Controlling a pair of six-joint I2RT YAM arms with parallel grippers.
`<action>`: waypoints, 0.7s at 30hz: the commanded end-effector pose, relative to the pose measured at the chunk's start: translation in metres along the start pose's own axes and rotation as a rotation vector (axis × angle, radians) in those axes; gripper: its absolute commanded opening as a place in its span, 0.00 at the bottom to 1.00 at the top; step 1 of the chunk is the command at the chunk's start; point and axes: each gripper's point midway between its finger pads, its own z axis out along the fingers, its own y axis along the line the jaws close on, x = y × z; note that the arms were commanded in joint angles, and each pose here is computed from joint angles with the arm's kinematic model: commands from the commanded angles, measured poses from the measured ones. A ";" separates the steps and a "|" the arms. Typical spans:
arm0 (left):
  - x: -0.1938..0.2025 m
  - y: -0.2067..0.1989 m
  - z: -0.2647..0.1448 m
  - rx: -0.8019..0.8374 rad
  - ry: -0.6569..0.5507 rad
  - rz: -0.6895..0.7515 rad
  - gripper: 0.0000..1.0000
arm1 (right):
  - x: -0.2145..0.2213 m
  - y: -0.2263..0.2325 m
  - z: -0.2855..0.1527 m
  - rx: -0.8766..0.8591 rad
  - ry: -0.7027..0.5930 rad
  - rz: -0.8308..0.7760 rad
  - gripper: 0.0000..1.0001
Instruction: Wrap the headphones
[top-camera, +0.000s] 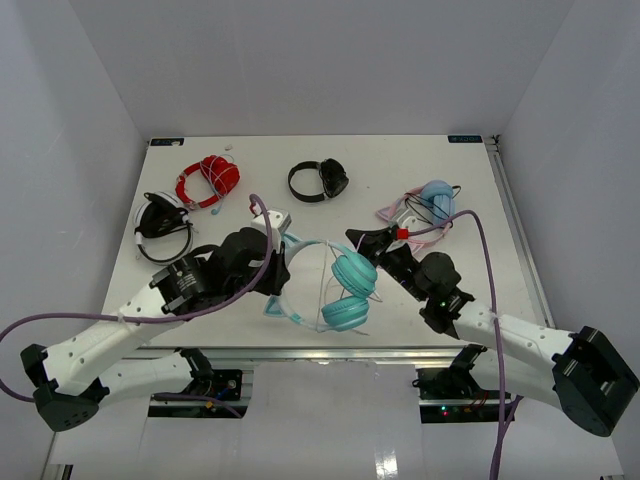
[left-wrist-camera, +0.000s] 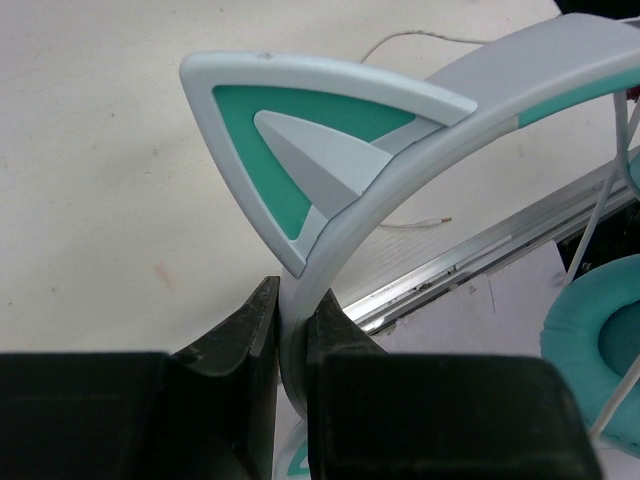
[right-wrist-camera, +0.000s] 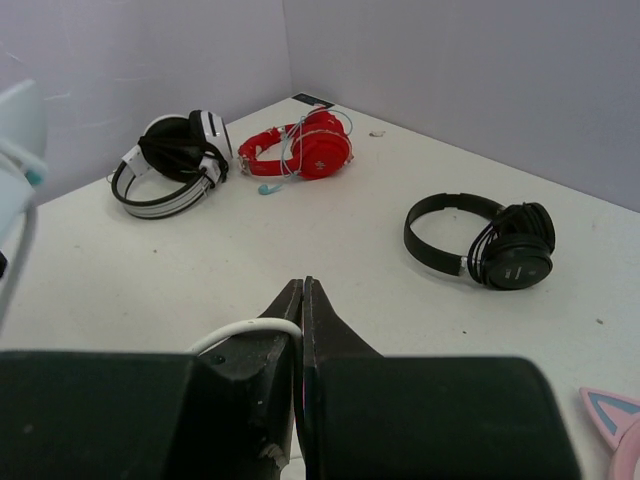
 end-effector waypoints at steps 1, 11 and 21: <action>0.009 -0.023 -0.003 0.164 0.021 0.087 0.00 | -0.031 -0.010 0.011 0.023 -0.018 -0.048 0.08; 0.026 -0.025 0.008 0.202 0.076 0.173 0.00 | -0.057 -0.014 0.011 0.040 -0.038 -0.068 0.09; 0.038 -0.025 0.016 0.210 0.114 0.211 0.00 | -0.063 -0.018 0.022 0.056 -0.050 -0.069 0.08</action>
